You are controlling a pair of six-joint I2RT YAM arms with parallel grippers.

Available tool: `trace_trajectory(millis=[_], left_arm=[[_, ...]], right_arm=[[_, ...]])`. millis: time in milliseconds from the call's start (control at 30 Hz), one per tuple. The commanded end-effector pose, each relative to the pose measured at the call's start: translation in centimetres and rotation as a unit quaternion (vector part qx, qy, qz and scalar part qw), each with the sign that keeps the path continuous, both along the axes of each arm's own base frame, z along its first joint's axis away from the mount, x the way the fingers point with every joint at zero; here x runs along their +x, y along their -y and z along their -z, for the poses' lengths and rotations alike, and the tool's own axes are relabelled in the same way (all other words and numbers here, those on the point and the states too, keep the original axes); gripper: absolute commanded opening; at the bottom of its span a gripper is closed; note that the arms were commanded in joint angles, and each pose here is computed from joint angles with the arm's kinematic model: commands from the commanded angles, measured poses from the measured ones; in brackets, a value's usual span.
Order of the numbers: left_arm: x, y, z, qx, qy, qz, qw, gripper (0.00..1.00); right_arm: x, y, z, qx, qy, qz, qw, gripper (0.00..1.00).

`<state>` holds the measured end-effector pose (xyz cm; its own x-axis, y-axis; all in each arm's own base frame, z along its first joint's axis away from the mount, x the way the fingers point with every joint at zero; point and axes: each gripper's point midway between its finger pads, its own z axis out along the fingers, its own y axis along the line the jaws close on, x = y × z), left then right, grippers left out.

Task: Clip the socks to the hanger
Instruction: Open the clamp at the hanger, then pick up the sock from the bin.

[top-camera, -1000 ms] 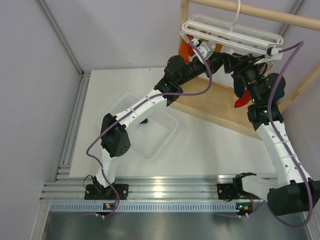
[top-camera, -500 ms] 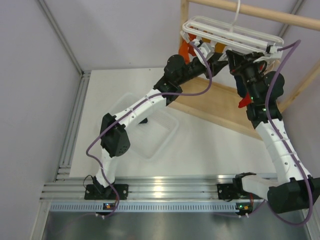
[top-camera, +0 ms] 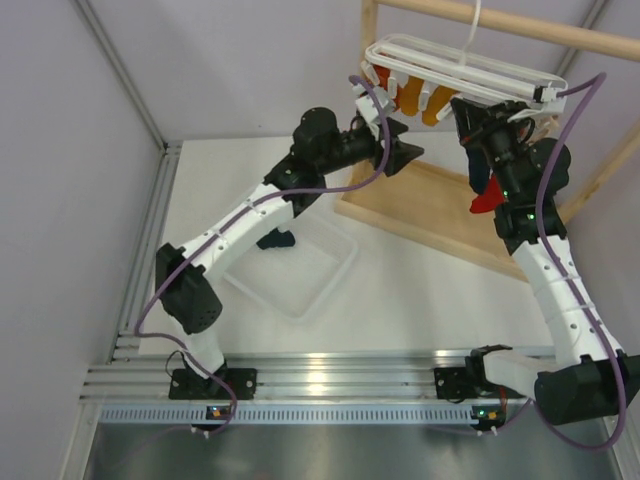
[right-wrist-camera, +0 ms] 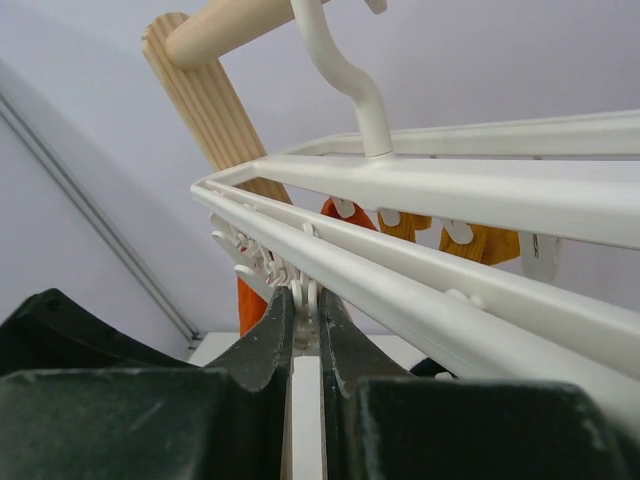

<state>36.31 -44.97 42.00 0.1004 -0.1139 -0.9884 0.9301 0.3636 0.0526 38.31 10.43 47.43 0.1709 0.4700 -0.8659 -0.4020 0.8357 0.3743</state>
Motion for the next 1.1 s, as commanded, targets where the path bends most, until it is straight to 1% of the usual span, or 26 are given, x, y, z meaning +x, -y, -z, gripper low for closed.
trace_trajectory(millis=[0,33,67,100,133,167,200,233,267,333,367,400,467,500,533,600,667,767,833,867,933,1067], left_arm=[[-1.0,-5.5,-2.0,0.004,-0.036,-0.016,0.999,0.66],[-0.9,-6.4,-1.3,0.010,-0.051,-0.022,0.998,0.66],[-1.2,-7.7,0.3,0.028,-0.079,-0.028,0.996,0.65],[-0.3,-9.4,1.1,0.032,-0.100,-0.046,0.993,0.65],[-0.8,-10.9,2.7,0.050,-0.131,-0.055,0.989,0.64],[-0.6,-12.1,3.5,0.057,-0.145,-0.067,0.985,0.64],[0.4,-14.4,4.2,0.063,-0.154,-0.095,0.981,0.63],[0.0,-16.0,5.4,0.077,-0.167,-0.108,0.977,0.62],[0.0,-17.6,7.3,0.108,-0.178,-0.122,0.971,0.62],[0.3,-21.2,9.6,0.147,-0.192,-0.161,0.957,0.60],[0.2,-22.4,10.7,0.163,-0.198,-0.167,0.952,0.60],[0.3,-24.9,12.5,0.199,-0.204,-0.180,0.941,0.60],[0.6,-28.5,15.3,0.242,-0.217,-0.204,0.923,0.59],[0.0,-29.7,16.8,0.263,-0.242,-0.204,0.911,0.59],[0.3,-30.6,18.2,0.277,-0.260,-0.208,0.902,0.56],[0.9,-32.9,19.8,0.294,-0.278,-0.235,0.884,0.54],[1.4,-34.2,22.0,0.317,-0.293,-0.259,0.864,0.51],[2.3,-34.9,25.0,0.338,-0.311,-0.272,0.846,0.47],[3.1,-35.7,27.2,0.353,-0.332,-0.290,0.825,0.46],[3.4,-35.8,27.8,0.355,-0.342,-0.295,0.818,0.45],[4.0,-35.8,29.5,0.361,-0.359,-0.295,0.809,0.44],[5.2,-35.3,31.7,0.361,-0.373,-0.294,0.803,0.44]], right_arm=[[-1.2,-0.6,-2.7,0.007,0.025,-0.021,0.999,0.00],[-1.3,-0.6,-2.7,0.007,0.026,-0.022,0.999,0.00],[-1.3,-0.6,-2.6,0.005,0.025,-0.022,0.999,0.00],[-1.3,-0.6,-2.7,0.004,0.023,-0.022,0.999,0.00],[-1.2,-0.7,-2.4,0.000,0.020,-0.026,0.999,0.00],[-1.3,-0.8,-2.5,-0.002,0.020,-0.028,0.999,0.00],[-1.3,-0.8,-2.4,-0.002,0.018,-0.028,0.999,0.00],[-1.4,-0.8,-2.5,-0.003,0.020,-0.030,0.999,0.00],[-1.6,-1.0,-2.5,-0.006,0.021,-0.034,0.999,0.00],[-1.6,-1.1,-2.3,-0.010,0.017,-0.037,0.999,0.00],[-1.6,-1.2,-2.2,-0.012,0.016,-0.040,0.999,0.00],[-1.7,-1.3,-2.2,-0.014,0.016,-0.042,0.999,0.00],[-1.8,-1.4,-1.9,-0.018,0.012,-0.046,0.999,0.00],[-1.8,-1.5,-1.9,-0.018,0.011,-0.048,0.999,0.00],[-1.9,-1.5,-2.0,-0.020,0.012,-0.049,0.999,0.00],[-2.0,-1.6,-1.9,-0.021,0.011,-0.052,0.998,0.00],[-1.9,-1.6,-1.8,-0.022,0.009,-0.051,0.998,0.00],[-1.9,-1.6,-1.7,-0.023,0.007,-0.052,0.998,0.00],[-1.9,-1.6,-1.6,-0.026,0.005,-0.051,0.998,0.00],[-1.9,-1.6,-1.6,-0.028,0.005,-0.051,0.998,0.00],[-1.8,-1.5,-1.3,-0.031,0.001,-0.049,0.998,0.00],[-1.8,-1.6,-1.2,-0.036,-0.001,-0.050,0.998,0.00]])
